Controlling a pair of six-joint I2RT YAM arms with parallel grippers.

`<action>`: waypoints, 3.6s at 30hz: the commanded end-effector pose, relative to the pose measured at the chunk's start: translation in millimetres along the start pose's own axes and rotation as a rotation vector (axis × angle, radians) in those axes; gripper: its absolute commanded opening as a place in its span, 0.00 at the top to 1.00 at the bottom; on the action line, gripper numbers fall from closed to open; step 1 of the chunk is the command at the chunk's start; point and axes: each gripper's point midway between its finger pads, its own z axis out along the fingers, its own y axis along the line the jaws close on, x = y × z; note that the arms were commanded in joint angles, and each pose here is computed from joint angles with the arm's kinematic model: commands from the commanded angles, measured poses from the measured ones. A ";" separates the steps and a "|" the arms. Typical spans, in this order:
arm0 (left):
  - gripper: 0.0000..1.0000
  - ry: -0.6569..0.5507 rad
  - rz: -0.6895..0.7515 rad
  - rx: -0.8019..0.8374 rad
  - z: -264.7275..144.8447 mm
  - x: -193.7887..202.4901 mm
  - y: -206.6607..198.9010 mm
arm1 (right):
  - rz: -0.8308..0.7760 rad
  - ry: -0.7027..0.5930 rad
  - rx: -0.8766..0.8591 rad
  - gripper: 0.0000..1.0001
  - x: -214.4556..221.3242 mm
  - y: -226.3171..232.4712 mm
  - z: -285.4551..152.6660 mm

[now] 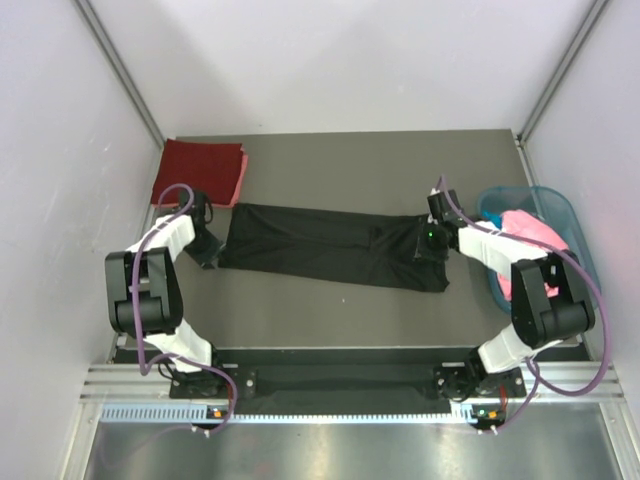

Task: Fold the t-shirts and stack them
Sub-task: Fold the tshirt

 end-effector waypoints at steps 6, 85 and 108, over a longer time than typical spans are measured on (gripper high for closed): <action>0.63 -0.067 0.030 0.031 -20.8 -24.7 -10.9 | 0.045 -0.152 -0.041 0.80 -60.8 23.3 -15.7; 1.00 0.069 0.007 0.213 -28.2 64.2 9.5 | -0.094 -0.171 0.065 0.65 -148.1 -28.8 72.9; 0.58 -0.048 0.033 0.255 -64.1 93.1 -5.0 | -0.117 -0.257 0.013 0.60 -238.1 8.9 36.3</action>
